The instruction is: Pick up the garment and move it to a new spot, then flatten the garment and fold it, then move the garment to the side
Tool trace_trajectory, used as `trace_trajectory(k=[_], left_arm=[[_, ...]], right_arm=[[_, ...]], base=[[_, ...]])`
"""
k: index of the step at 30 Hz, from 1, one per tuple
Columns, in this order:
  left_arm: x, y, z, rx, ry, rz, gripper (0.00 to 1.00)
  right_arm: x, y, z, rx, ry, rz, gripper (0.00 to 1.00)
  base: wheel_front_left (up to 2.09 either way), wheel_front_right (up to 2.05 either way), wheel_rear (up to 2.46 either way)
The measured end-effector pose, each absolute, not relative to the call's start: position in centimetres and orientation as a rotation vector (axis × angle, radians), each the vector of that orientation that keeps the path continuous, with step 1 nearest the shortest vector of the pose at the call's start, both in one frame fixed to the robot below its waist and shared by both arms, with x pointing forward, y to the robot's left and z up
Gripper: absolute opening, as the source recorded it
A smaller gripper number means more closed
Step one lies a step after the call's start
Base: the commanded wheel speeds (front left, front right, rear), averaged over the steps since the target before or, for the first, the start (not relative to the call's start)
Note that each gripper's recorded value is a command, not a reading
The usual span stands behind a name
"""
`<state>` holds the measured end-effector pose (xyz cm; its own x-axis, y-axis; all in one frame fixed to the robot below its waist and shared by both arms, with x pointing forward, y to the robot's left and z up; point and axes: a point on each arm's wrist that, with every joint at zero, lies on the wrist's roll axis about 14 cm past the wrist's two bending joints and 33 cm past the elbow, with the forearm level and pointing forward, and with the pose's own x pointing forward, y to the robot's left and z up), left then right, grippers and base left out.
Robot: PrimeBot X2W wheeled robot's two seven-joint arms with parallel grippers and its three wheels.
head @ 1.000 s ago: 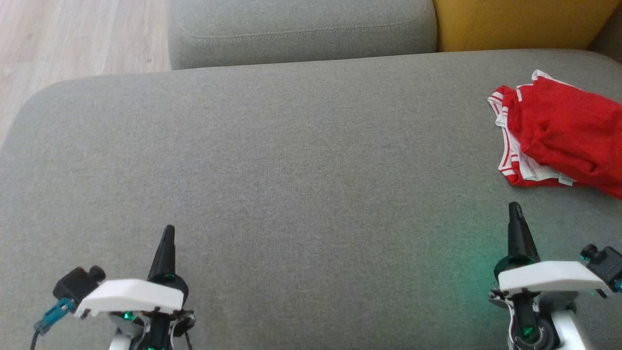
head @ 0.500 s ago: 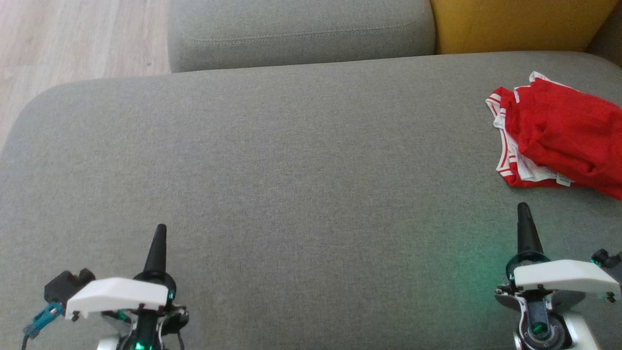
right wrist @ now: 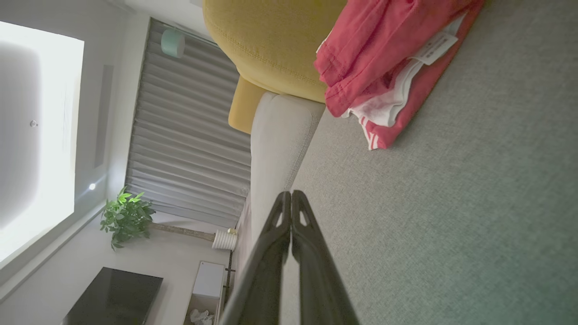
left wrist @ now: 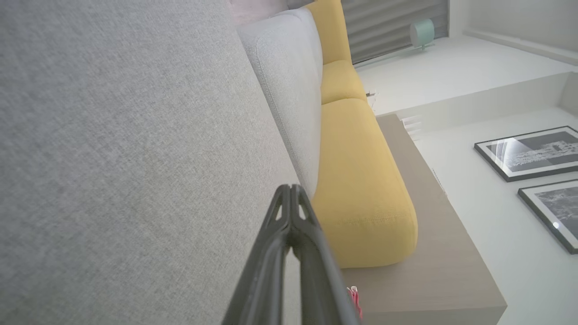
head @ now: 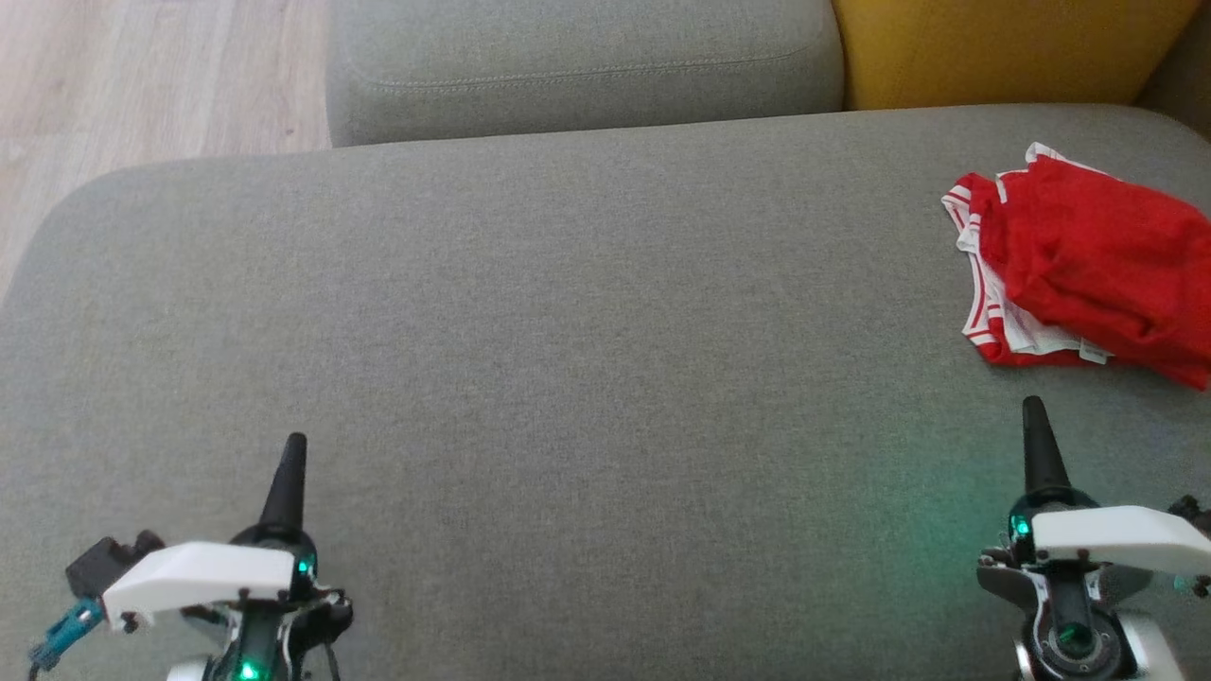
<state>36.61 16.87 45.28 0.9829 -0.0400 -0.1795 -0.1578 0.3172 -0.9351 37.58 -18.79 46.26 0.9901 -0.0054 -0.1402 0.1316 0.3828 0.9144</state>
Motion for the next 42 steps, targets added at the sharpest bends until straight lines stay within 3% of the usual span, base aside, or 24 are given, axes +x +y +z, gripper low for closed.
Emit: trace_trajectory(k=[34, 42], left_arm=[[37.2, 18.5, 47.1, -1.571, 0.112, 0.063, 0.0], [37.2, 18.5, 47.2, -1.581, 0.111, 0.06, 0.0]], right_arm=[[37.4, -20.5, 47.7, 1.57, 0.053, -0.099, 0.0], [37.4, -20.6, 47.7, 1.58, 0.049, -0.1, 0.0]], base=[[0.0, 0.0, 0.0], [0.0, 0.0, 0.0]])
